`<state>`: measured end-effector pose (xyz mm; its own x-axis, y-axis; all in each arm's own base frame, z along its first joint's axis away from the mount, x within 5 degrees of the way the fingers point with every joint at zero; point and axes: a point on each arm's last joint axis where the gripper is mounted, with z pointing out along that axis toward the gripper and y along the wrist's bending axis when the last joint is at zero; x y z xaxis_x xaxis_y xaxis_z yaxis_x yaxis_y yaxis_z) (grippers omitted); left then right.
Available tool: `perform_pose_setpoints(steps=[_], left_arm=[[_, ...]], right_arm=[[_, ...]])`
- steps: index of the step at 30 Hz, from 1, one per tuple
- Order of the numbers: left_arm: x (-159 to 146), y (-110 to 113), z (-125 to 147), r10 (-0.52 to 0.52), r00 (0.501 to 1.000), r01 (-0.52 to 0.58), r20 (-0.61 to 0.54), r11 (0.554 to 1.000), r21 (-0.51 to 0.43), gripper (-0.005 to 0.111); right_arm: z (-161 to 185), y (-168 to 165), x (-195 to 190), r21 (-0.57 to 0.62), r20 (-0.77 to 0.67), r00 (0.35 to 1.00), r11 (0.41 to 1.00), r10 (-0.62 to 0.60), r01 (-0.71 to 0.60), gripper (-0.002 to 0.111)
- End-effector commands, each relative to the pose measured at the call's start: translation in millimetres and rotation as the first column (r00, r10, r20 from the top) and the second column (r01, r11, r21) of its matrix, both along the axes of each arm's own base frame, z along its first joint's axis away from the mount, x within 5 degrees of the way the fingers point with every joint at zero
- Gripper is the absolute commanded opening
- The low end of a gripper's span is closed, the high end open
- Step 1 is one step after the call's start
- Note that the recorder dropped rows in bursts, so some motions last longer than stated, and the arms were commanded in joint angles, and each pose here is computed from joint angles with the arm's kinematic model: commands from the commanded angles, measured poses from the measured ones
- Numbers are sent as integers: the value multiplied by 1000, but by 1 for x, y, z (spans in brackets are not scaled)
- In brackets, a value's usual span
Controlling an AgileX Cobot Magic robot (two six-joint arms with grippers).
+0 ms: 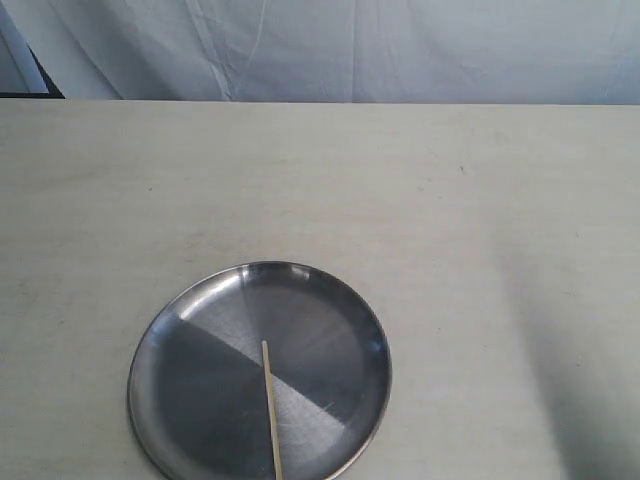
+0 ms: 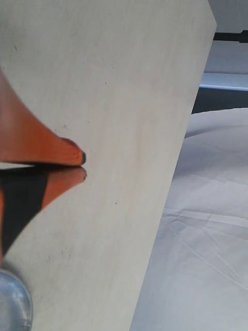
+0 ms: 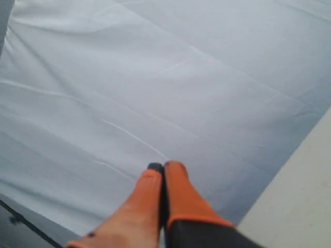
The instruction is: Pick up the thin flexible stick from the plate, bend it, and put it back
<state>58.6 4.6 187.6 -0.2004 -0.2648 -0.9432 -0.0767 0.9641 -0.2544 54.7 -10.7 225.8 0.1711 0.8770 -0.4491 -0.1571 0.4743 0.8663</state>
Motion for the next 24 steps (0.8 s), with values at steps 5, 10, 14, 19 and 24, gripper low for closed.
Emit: perform_pose_setpoints(steps=[5, 10, 14, 19, 24], left_arm=[[-1, -1, 3, -15, 999, 15, 39, 1000, 3, 0], [-1, -1, 3, -15, 999, 15, 39, 1000, 3, 0], [-1, -1, 3, -15, 999, 15, 39, 1000, 3, 0], [-1, -1, 3, -15, 999, 15, 39, 1000, 3, 0], [-1, -1, 3, -15, 999, 15, 39, 1000, 3, 0]], right_arm=[[37, 12, -10, 113, 81, 981, 976, 179, -187, 1], [87, 13, -19, -364, -192, 978, 919, 87, -153, 1], [102, 20, 10, -545, -561, 827, 736, 34, -400, 1], [111, 36, 63, -383, -875, 480, 517, 62, -765, -1], [90, 56, 107, -204, -974, 227, 372, 20, -906, -1]])
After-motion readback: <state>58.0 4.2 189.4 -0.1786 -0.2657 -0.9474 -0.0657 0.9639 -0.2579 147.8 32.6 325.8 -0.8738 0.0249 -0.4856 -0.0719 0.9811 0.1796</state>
